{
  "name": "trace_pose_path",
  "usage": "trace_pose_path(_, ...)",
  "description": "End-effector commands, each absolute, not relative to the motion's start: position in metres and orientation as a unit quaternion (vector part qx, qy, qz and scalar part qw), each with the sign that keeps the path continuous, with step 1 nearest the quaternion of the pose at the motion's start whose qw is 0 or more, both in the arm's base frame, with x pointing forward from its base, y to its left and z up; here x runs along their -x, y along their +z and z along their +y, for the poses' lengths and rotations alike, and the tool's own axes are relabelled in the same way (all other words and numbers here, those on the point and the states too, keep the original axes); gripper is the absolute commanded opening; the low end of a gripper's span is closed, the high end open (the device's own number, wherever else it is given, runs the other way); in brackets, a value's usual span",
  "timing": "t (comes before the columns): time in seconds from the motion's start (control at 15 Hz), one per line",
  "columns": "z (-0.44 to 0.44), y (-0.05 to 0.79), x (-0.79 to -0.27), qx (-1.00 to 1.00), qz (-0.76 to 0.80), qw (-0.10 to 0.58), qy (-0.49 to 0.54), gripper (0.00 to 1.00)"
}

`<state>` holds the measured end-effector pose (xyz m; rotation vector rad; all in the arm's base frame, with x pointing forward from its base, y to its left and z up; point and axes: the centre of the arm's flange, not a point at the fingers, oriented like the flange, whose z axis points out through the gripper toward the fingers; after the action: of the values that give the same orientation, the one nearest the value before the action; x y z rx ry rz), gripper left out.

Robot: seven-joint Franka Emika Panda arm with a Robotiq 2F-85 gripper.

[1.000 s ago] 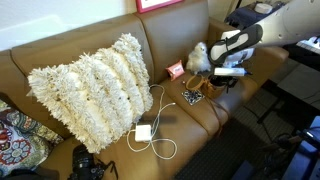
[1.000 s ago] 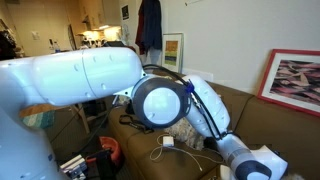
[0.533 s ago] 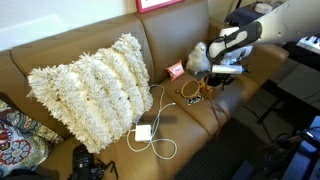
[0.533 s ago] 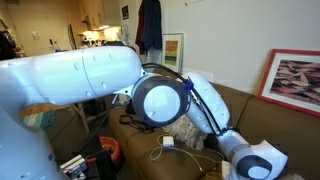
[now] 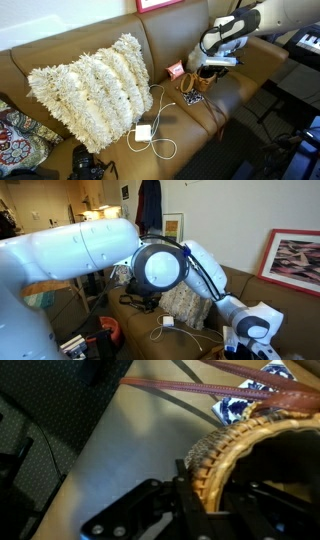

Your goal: Move the brown bag to the left side of the sofa

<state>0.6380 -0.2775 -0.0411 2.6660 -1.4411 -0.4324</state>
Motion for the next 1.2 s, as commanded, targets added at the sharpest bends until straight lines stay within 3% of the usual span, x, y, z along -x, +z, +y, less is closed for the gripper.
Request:
trace_pose_path(0.0, -0.256, -0.014, -0.642, -0.879, -0.458, 0.045, -0.128, 0.05)
trace_pose_path(1.13, -0.149, -0.015, -0.676, -0.925, -0.348, 0.067, -0.134, 0.05)
